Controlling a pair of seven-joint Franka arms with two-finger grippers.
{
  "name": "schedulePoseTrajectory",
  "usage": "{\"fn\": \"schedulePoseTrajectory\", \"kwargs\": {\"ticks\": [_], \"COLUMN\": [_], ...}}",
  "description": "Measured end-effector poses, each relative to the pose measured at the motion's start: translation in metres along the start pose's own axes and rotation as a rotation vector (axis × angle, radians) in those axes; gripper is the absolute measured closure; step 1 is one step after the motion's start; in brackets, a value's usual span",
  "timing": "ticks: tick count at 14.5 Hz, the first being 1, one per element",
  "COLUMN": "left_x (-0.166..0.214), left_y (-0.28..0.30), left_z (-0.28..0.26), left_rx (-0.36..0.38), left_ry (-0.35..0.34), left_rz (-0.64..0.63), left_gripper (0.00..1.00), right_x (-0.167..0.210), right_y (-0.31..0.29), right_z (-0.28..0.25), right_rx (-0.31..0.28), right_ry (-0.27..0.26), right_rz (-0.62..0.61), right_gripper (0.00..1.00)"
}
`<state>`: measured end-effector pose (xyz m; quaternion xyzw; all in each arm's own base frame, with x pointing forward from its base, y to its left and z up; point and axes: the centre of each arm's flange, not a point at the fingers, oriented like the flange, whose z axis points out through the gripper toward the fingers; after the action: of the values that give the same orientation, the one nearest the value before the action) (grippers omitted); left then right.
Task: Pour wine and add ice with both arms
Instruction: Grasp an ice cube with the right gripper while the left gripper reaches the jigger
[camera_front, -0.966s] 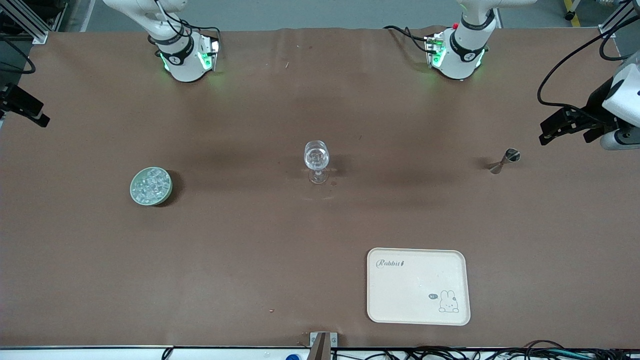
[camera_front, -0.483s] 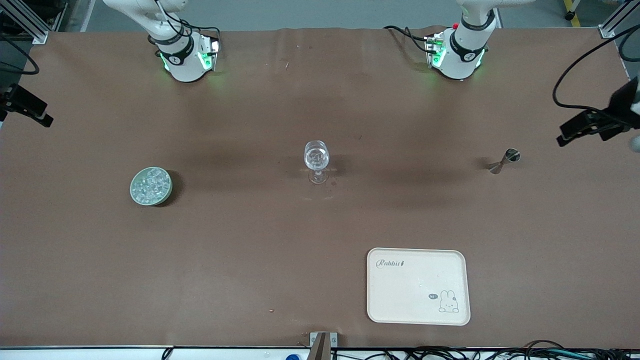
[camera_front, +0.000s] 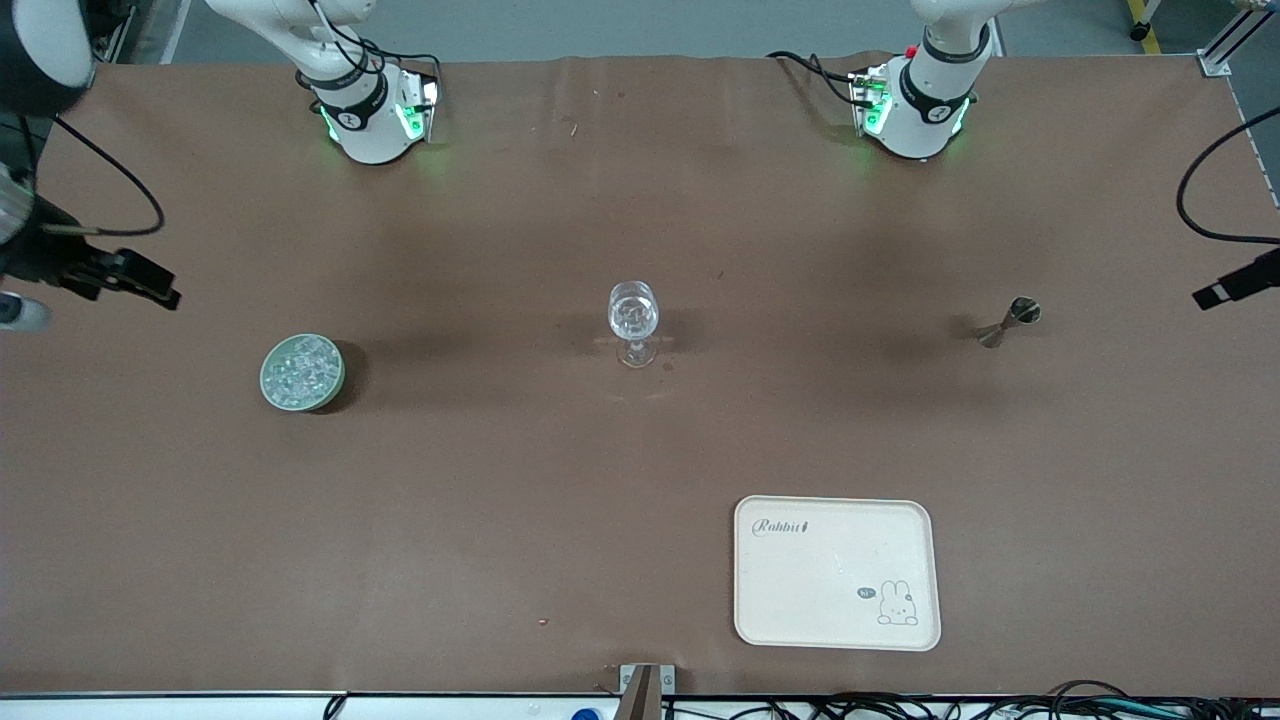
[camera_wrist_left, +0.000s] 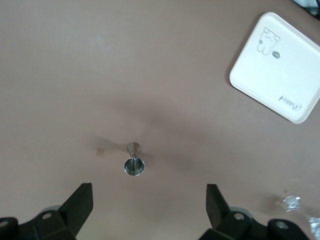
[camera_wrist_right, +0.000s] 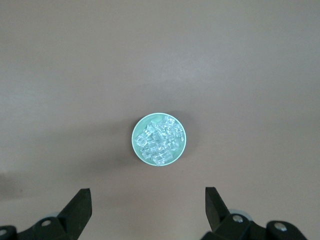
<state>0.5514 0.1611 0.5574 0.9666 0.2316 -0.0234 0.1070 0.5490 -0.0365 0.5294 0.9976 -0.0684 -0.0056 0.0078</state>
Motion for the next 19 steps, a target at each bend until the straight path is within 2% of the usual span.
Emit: {"fn": "schedulePoseTrajectory", "kwargs": {"ticks": [4, 7, 11, 14, 16, 17, 18, 19], "left_x": [0.025, 0.036, 0.034, 0.029, 0.026, 0.025, 0.023, 0.021], "left_y": [-0.069, -0.121, -0.222, -0.248, -0.244, -0.241, -0.24, -0.241], "left_z": [0.037, 0.081, 0.168, 0.222, 0.251, 0.262, 0.272, 0.28], "left_rx": [-0.07, -0.157, -0.332, -0.397, -0.435, -0.449, -0.466, -0.486], "left_ry": [-0.088, -0.189, -0.395, -0.544, -0.624, -0.65, -0.671, -0.688], "left_rz": [-0.291, -0.491, -0.715, -0.782, -0.801, -0.811, -0.823, -0.839], "left_gripper": [0.0, 0.0, 0.0, 0.03, 0.05, 0.05, 0.05, 0.04], "right_x": [-0.007, -0.006, -0.008, -0.013, -0.014, -0.014, -0.014, -0.013], "right_y": [0.001, 0.001, 0.0, -0.001, -0.001, -0.001, 0.0, 0.0], "right_z": [0.097, 0.155, 0.225, 0.266, 0.277, 0.28, 0.283, 0.286], "right_rx": [-0.002, -0.004, -0.02, -0.018, -0.02, -0.027, -0.031, -0.032], "right_ry": [-0.027, -0.055, -0.057, -0.046, -0.055, -0.058, -0.056, -0.053], "right_rz": [0.001, -0.004, -0.027, -0.033, -0.037, -0.045, -0.05, -0.051], "right_gripper": [0.0, 0.0, 0.0, 0.05, 0.2, 0.21, 0.26, 0.36]}}
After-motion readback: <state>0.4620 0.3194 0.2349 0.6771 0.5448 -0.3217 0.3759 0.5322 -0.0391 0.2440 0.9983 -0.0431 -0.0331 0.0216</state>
